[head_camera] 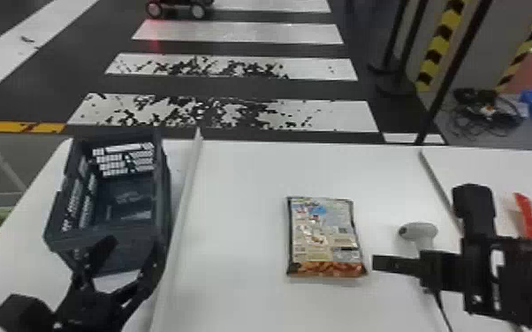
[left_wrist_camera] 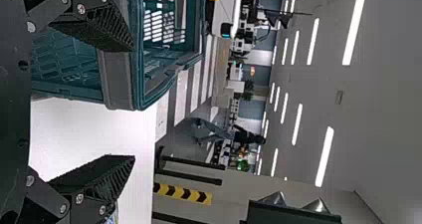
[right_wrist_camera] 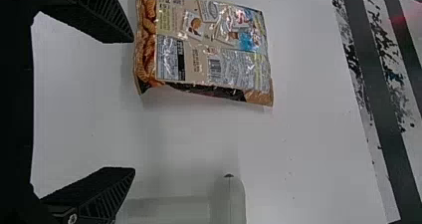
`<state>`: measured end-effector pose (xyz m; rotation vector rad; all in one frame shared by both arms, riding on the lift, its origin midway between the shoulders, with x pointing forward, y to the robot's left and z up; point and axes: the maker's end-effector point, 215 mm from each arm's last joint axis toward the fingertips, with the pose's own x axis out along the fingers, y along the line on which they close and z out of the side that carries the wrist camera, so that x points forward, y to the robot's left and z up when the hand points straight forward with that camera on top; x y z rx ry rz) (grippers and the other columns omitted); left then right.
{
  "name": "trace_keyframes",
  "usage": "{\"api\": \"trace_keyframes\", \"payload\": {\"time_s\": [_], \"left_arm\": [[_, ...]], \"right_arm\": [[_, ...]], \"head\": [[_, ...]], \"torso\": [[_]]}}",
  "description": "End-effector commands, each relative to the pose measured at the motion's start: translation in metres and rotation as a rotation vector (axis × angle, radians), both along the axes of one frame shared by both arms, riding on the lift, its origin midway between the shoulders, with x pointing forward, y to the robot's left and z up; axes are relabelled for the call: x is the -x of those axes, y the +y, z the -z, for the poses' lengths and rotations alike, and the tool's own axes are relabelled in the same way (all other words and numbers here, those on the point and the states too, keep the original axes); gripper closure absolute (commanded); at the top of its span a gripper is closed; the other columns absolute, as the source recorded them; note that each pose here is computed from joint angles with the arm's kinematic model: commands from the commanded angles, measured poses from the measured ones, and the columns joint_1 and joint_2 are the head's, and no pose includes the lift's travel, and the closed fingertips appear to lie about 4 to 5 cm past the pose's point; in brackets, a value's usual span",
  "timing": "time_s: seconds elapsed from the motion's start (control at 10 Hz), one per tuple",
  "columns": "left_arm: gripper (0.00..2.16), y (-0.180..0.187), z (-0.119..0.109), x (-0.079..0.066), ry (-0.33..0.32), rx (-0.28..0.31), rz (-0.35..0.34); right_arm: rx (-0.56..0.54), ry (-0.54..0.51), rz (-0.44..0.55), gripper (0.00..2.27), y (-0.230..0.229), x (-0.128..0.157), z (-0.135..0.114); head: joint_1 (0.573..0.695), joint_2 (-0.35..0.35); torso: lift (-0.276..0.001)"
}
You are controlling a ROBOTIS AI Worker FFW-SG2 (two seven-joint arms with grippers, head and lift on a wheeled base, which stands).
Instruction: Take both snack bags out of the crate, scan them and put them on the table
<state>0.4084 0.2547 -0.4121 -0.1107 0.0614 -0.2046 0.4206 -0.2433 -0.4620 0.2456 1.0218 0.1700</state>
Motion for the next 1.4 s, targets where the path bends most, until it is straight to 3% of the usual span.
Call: {"api": "trace_keyframes", "payload": {"time_s": [0.0, 0.5, 0.7, 1.3], "left_arm": [[0.25, 0.000, 0.000, 0.000, 0.001, -0.001, 0.000], [0.25, 0.001, 0.002, 0.000, 0.004, -0.001, -0.001], [0.25, 0.001, 0.003, 0.000, 0.005, -0.001, -0.001], [0.25, 0.003, 0.005, 0.000, 0.011, -0.002, -0.004]], "right_arm": [[-0.048, 0.009, -0.021, 0.08, 0.016, -0.002, 0.002], [-0.166, -0.014, -0.045, 0.08, 0.045, -0.034, 0.025], [-0.177, 0.018, -0.044, 0.08, 0.048, -0.031, 0.039], [-0.210, 0.057, -0.054, 0.09, 0.059, -0.033, 0.049]], "head": [[0.695, 0.016], [0.695, 0.063], [0.695, 0.075], [0.695, 0.092]], "torso": [[-0.092], [-0.092], [-0.092], [-0.092]]}}
